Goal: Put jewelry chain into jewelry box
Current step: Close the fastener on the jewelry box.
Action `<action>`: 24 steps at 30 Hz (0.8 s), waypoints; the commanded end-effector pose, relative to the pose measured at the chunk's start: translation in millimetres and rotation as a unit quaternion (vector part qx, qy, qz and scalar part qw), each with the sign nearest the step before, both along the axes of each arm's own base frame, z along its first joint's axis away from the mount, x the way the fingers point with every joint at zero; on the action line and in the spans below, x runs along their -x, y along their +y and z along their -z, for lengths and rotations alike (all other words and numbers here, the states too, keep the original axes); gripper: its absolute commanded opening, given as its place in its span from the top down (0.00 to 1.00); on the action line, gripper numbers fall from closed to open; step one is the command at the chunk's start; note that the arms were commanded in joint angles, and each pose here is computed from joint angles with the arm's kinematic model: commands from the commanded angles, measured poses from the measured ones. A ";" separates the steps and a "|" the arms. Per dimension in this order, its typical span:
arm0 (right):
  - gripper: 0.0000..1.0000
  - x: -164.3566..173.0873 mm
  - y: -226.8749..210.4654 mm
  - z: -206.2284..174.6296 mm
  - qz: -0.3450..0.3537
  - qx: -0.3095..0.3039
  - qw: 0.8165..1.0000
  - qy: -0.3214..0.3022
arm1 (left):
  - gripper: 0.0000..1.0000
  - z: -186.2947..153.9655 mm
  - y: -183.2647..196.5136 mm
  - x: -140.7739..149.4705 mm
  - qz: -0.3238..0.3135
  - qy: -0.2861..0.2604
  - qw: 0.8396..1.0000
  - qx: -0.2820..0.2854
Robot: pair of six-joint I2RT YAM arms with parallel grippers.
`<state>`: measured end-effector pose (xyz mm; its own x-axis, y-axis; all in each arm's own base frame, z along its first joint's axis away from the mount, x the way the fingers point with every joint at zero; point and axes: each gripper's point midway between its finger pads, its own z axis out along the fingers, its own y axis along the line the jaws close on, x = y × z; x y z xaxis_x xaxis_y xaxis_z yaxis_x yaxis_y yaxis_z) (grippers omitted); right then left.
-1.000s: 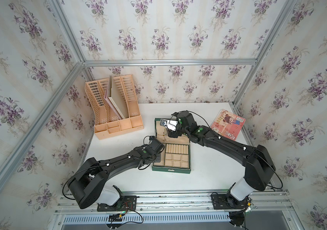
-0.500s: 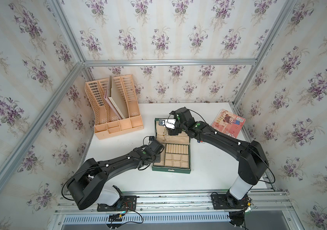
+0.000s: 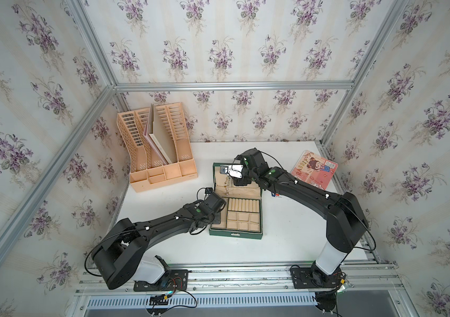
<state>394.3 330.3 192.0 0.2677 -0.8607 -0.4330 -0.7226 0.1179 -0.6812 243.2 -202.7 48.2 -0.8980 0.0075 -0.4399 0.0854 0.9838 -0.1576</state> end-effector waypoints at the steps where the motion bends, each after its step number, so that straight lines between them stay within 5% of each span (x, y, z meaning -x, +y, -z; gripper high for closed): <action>1: 0.15 -3.7 3.6 -5.2 0.001 -0.010 1.000 -0.006 | 1.00 11.4 7.2 10.4 -0.008 0.030 0.999 -0.013; 24: 0.25 -6.2 15.5 -4.8 0.002 -0.041 0.999 0.017 | 1.00 13.6 7.0 10.9 -0.006 0.030 0.999 -0.017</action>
